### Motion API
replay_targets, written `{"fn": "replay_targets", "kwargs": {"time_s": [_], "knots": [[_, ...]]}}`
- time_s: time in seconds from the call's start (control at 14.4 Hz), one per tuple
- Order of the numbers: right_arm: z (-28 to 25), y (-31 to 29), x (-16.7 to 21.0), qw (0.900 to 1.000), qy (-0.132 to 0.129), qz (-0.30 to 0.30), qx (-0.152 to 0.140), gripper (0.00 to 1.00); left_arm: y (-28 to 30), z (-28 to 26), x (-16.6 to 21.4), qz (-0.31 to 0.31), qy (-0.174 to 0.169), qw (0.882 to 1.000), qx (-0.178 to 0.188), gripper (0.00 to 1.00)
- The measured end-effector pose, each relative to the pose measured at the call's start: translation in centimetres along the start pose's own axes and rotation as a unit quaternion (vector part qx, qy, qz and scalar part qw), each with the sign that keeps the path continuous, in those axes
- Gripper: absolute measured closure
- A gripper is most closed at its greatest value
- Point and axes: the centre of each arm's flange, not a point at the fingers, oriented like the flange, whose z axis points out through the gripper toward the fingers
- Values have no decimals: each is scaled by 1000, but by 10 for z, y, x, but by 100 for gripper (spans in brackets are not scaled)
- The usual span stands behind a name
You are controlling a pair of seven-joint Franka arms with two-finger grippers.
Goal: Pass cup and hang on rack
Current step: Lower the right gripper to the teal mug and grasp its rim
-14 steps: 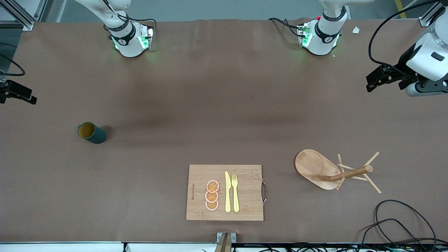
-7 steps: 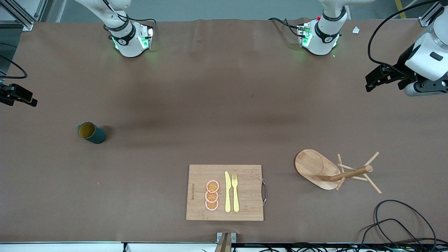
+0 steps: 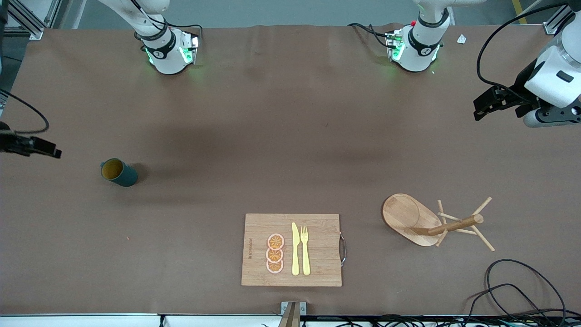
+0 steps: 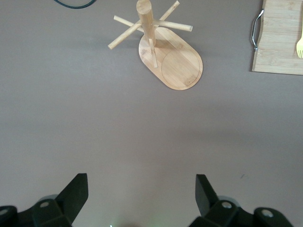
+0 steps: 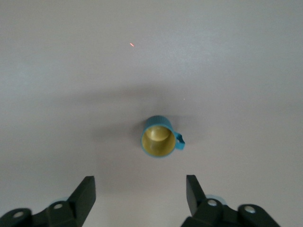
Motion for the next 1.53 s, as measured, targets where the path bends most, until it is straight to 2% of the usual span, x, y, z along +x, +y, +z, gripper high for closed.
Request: {"fn": "replay_targets", "kwargs": {"time_s": [0.21,0.35,0.62,1.11,1.53], "knots": [[72,5,25,1000,-19,1,6,7,0,-1,0,0,0,1000,0,0],[113,2,29,1000,-18,-1,8,4,0,-1,0,0,0,1000,0,0],[181,-8,15,1000,-10,-8,7,1,2,0,0,1,-1,1000,0,0],[191,-26,-19,1000,-13,-20,1,1,2,0,0,2,-2,1000,0,0],[231,-26,-37,1000,5,-20,0,0,6,-1,-1,6,-1,1000,0,0]]}}
